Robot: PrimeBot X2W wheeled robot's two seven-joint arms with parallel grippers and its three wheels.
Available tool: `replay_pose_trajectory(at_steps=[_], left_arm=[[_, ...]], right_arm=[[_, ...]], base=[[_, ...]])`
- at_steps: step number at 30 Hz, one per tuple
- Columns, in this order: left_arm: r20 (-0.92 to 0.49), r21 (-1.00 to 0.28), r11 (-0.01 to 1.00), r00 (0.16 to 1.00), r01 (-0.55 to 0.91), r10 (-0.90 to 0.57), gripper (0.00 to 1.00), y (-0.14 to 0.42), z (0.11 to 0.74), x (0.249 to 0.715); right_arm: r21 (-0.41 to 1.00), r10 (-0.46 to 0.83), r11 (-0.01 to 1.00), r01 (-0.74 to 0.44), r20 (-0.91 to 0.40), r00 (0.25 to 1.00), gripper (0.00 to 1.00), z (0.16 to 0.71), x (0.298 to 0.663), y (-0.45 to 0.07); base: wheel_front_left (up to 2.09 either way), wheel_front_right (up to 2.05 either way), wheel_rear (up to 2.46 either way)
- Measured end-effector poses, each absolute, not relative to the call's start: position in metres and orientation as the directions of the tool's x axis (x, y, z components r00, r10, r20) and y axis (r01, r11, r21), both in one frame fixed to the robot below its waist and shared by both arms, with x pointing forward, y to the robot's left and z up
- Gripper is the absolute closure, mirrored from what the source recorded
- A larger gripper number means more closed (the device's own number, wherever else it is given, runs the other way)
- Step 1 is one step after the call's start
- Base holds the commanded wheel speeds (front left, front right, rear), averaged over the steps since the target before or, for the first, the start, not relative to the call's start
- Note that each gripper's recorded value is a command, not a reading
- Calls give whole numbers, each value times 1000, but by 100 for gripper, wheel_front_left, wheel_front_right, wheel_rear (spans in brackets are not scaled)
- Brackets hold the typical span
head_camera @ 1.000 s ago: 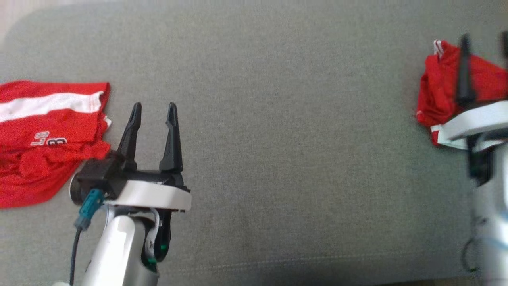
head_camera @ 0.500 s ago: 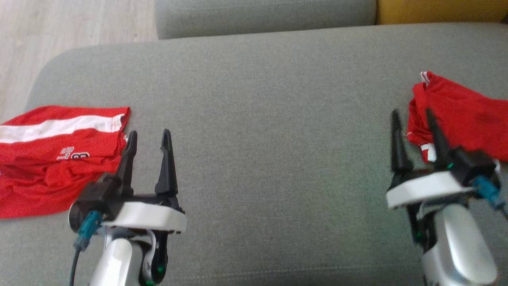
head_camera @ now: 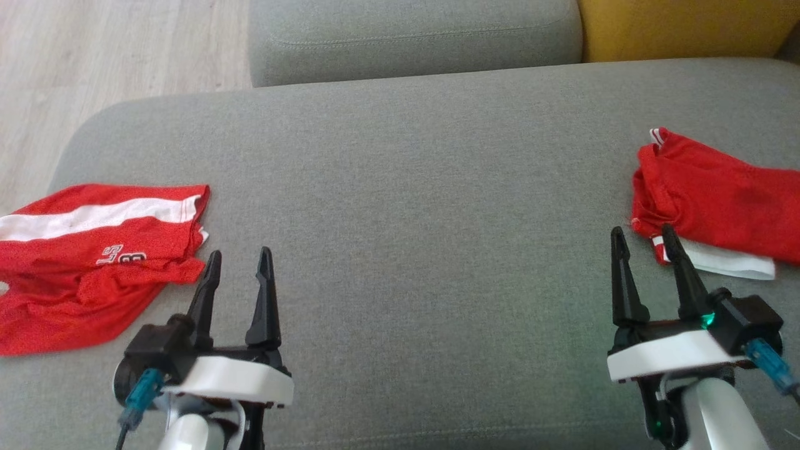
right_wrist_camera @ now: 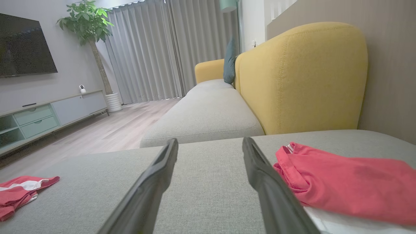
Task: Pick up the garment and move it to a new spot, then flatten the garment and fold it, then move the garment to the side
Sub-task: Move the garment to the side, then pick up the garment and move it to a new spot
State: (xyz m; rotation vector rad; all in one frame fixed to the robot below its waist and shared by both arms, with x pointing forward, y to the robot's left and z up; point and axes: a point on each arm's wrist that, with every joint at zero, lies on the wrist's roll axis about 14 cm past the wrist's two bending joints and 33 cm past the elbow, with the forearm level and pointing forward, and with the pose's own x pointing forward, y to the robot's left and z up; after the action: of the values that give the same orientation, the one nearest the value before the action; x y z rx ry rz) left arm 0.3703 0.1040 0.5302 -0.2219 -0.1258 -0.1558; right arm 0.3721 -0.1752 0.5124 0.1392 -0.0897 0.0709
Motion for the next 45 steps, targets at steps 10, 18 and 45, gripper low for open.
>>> replay_pose_trajectory(at_steps=[10, 18, 45], left_arm=[[151, -212, 963, 979, 166, -136, 0, 105, 533, 369], [148, -212, 964, 980, 162, -133, 0, 106, 532, 368], [157, -201, 949, 948, -244, 277, 0, 236, 535, 309]], right_arm=[[145, 58, 987, -71, 92, 994, 0, 511, 367, -176], [157, 63, 985, -77, 93, 994, 0, 511, 369, -174], [173, 481, 856, -487, 76, 873, 0, 505, 388, -23]], base=[[0, 0, 0], [0, 0, 0], [0, 0, 0]])
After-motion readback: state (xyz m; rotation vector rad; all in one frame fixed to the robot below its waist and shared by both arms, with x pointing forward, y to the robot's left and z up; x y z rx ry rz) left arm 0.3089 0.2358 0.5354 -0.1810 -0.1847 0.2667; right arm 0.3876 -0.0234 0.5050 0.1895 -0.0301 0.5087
